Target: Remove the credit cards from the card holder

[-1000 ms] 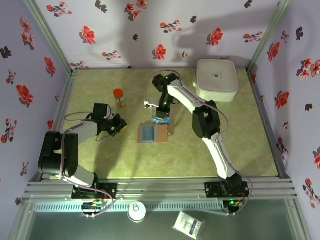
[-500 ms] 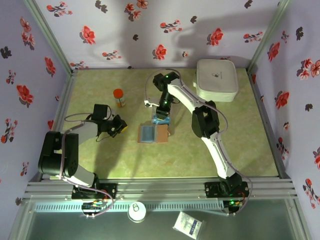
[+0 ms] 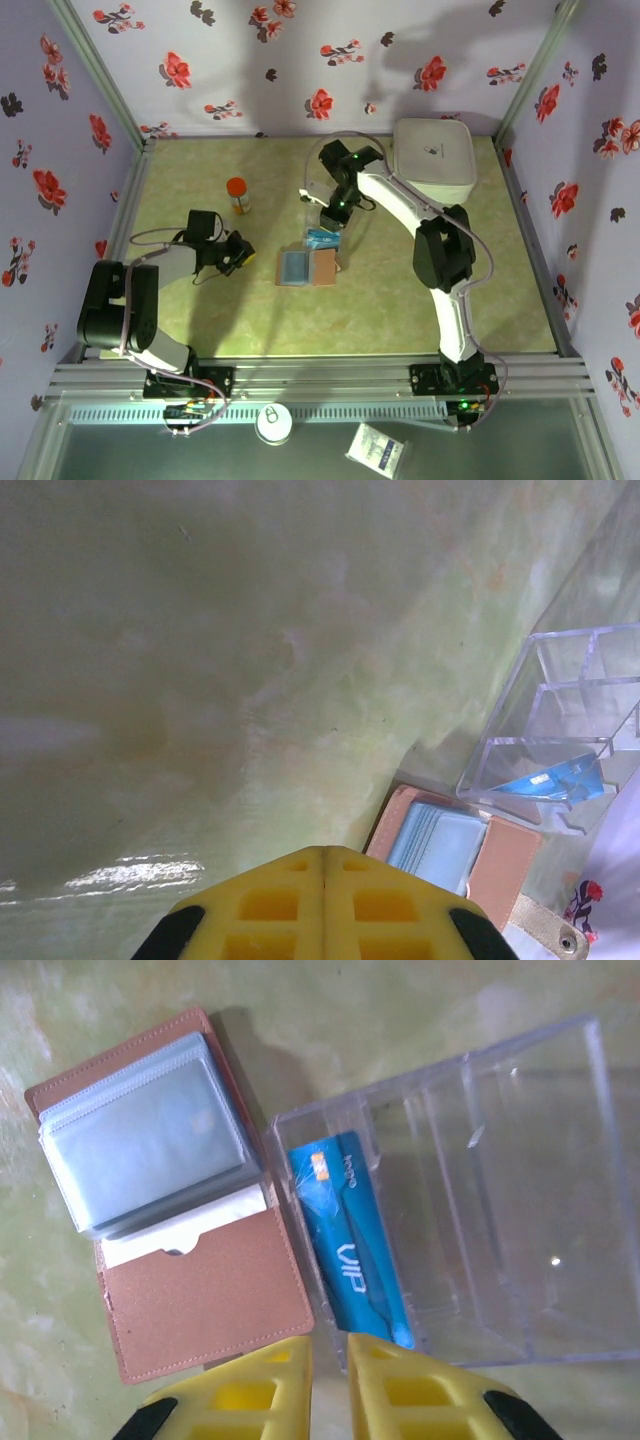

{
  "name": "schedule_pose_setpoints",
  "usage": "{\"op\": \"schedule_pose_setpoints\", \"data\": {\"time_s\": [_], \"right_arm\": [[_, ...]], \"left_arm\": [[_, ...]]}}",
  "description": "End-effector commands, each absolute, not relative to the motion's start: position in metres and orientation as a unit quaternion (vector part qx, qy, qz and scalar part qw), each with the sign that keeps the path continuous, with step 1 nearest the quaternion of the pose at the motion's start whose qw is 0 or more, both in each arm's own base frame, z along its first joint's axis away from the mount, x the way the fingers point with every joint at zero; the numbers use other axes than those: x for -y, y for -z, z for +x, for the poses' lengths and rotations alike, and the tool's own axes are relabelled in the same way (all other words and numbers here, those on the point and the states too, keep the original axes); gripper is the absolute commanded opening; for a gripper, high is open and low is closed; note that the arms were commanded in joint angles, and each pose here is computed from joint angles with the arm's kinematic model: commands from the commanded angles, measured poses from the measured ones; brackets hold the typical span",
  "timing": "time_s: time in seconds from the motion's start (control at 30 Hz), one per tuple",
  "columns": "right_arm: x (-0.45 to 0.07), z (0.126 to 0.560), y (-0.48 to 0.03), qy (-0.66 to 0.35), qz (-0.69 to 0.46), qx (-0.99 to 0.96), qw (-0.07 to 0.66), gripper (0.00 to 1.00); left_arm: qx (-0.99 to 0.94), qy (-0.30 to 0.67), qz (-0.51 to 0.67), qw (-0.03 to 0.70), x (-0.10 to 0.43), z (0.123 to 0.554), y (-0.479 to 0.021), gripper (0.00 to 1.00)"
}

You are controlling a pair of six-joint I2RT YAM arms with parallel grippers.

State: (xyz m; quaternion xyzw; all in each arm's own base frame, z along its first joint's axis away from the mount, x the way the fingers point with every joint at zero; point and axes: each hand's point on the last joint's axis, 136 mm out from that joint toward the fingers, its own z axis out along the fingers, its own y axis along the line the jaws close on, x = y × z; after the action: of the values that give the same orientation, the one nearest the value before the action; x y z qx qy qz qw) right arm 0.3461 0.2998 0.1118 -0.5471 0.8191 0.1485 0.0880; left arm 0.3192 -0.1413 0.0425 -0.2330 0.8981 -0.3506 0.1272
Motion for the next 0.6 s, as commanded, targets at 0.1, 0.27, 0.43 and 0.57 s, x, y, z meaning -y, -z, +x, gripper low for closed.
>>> {"op": "schedule_pose_setpoints", "data": {"time_s": [0.1,0.27,0.43,0.57], "right_arm": [[-0.297,0.323,-0.081,-0.141,-0.518,-0.841,0.064,0.10],[-0.290,0.323,-0.060,-0.124,-0.506,-0.852,0.057,0.06],[-0.287,0.333,-0.047,-0.098,-0.503,-0.856,0.062,0.04],[-0.288,0.343,-0.043,-0.089,-0.503,-0.857,0.072,0.04]], "left_arm": [[-0.894,0.359,-0.244,0.111,0.142,0.311,-0.032,0.03],[-0.894,0.360,-0.247,0.106,0.142,0.308,-0.027,0.03],[-0.892,0.361,-0.249,0.106,0.141,0.308,-0.027,0.03],[-0.892,0.361,-0.250,0.106,0.142,0.307,-0.027,0.03]]}}
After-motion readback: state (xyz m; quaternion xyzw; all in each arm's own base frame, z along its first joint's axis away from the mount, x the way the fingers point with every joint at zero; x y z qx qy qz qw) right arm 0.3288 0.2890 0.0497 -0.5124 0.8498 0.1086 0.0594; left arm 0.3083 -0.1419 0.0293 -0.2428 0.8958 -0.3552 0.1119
